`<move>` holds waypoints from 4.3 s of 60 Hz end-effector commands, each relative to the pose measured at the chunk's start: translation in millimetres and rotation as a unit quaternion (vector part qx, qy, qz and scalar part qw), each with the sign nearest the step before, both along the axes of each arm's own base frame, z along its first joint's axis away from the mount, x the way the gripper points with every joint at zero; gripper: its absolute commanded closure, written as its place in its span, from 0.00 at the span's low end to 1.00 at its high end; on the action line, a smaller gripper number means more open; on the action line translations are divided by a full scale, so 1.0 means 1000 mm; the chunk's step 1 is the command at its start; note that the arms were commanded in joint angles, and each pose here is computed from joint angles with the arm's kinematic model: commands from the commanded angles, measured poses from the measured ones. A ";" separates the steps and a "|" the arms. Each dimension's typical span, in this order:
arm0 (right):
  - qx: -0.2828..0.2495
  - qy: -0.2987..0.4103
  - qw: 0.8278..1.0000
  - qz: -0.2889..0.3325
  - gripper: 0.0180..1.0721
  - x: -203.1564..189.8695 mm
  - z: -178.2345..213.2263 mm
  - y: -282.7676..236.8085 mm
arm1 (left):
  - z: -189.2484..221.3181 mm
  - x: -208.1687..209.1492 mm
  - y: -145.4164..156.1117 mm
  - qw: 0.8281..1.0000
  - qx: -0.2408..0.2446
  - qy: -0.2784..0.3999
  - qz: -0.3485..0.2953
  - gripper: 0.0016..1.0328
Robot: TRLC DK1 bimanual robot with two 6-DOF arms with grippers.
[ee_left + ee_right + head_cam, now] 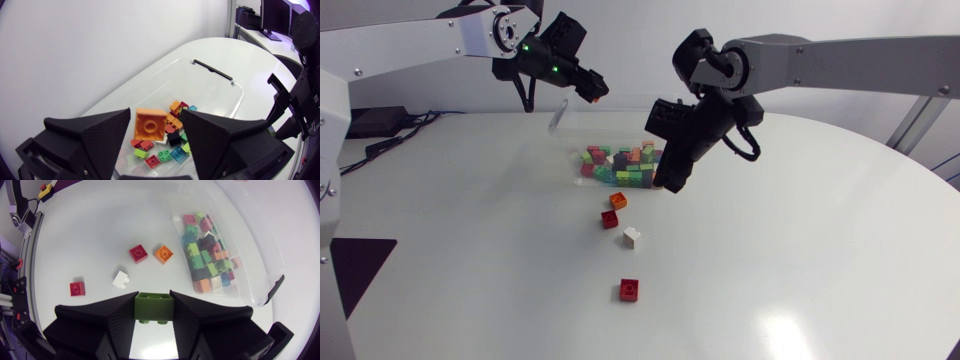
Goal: Place the duplo bricks in the container
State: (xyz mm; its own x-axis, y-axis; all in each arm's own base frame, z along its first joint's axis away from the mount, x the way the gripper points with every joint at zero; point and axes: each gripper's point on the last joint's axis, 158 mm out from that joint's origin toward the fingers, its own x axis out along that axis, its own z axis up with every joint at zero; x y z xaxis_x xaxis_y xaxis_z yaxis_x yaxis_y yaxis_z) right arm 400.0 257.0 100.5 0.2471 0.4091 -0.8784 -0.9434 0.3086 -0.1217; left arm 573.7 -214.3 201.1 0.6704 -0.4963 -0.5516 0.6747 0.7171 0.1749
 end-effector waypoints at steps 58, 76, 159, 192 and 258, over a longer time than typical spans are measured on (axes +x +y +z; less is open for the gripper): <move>0.142 -0.084 0.976 -0.139 0.76 0.130 0.085 0.033 | -0.131 -0.174 0.038 0.980 0.115 0.070 -0.146 0.04; 0.176 -0.108 0.964 -0.165 0.76 0.158 0.090 0.031 | -0.176 -0.183 0.025 0.971 0.130 0.112 -0.169 0.04; 0.175 -0.044 0.969 -0.167 0.04 0.036 0.019 0.023 | -0.248 -0.148 -0.037 0.970 0.127 0.098 -0.185 0.63; 0.039 0.047 0.990 -0.131 0.04 -0.036 -0.077 0.027 | -0.198 -0.181 -0.006 0.969 0.122 0.111 -0.186 0.69; -0.087 0.137 0.979 -0.123 0.75 -0.051 -0.137 0.039 | -0.009 -0.117 0.041 0.998 -0.010 -0.017 -0.065 0.69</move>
State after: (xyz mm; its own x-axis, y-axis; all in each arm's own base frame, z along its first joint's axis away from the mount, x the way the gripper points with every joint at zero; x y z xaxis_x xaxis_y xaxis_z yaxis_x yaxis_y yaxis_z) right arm 354.6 302.0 -38.4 0.0809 0.2173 -0.9727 -0.8497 0.5252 0.0466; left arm 441.2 -169.4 174.8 0.5932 -0.5779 -0.5605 0.7736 0.6020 0.1980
